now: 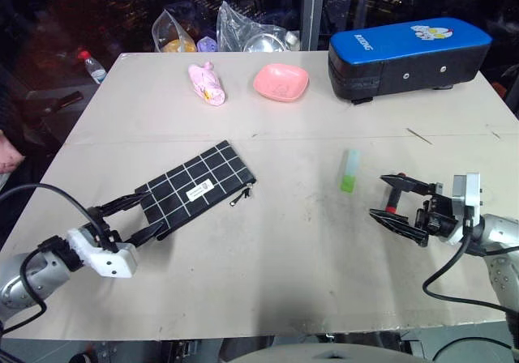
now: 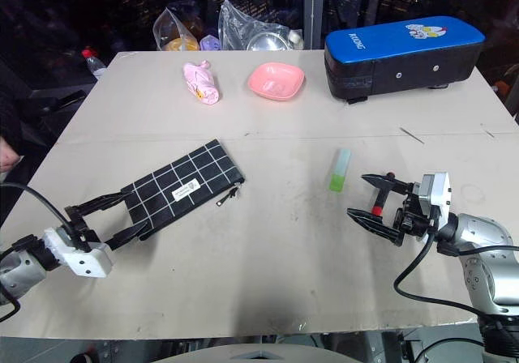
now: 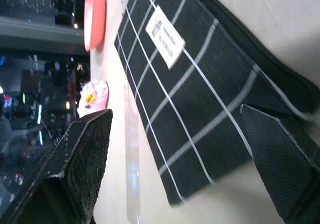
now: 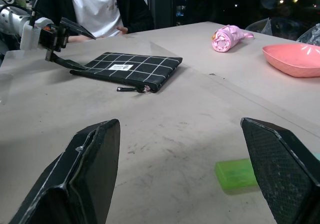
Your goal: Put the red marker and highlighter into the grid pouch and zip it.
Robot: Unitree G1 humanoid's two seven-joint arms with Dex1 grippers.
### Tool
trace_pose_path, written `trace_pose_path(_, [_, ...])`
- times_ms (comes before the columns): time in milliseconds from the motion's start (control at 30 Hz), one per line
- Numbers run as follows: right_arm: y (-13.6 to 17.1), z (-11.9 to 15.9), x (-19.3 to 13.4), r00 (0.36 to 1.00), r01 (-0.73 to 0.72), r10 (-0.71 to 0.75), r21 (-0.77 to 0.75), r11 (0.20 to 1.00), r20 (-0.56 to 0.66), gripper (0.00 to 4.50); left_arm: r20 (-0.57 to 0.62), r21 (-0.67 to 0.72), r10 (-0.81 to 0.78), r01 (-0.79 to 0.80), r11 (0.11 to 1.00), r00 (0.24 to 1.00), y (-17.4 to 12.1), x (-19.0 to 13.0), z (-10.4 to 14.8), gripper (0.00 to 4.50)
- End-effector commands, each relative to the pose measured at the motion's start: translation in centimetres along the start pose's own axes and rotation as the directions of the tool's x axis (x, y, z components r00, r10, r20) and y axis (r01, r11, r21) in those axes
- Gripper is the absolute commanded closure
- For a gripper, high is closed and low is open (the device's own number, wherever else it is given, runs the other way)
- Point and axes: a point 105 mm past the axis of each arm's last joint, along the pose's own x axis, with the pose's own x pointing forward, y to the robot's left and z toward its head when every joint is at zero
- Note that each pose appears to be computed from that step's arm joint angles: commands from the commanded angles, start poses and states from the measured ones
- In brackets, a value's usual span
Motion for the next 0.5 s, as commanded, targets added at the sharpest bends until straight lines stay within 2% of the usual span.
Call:
trace_pose_path(33, [0.3,1.1,0.2,1.000,-0.002,0.004,-0.053,0.999,0.030,0.60,0.008,-0.010,0.058,-0.058,0.998,0.998,0.9,0.6,0.1,0.31])
trace_pose_path(167, [0.4,1.1,0.1,1.000,0.004,-0.003,-0.053,0.999,0.031,0.60,0.015,-0.022,0.054,-0.054,0.998,0.998,0.7,0.3,0.3,0.31])
trace_pose_path(500, [0.4,0.8,0.1,0.999,0.012,-0.010,-0.046,0.999,0.039,0.60,-0.037,-0.065,-0.065,0.062,0.996,0.997,-1.6,-4.7,0.4,0.31])
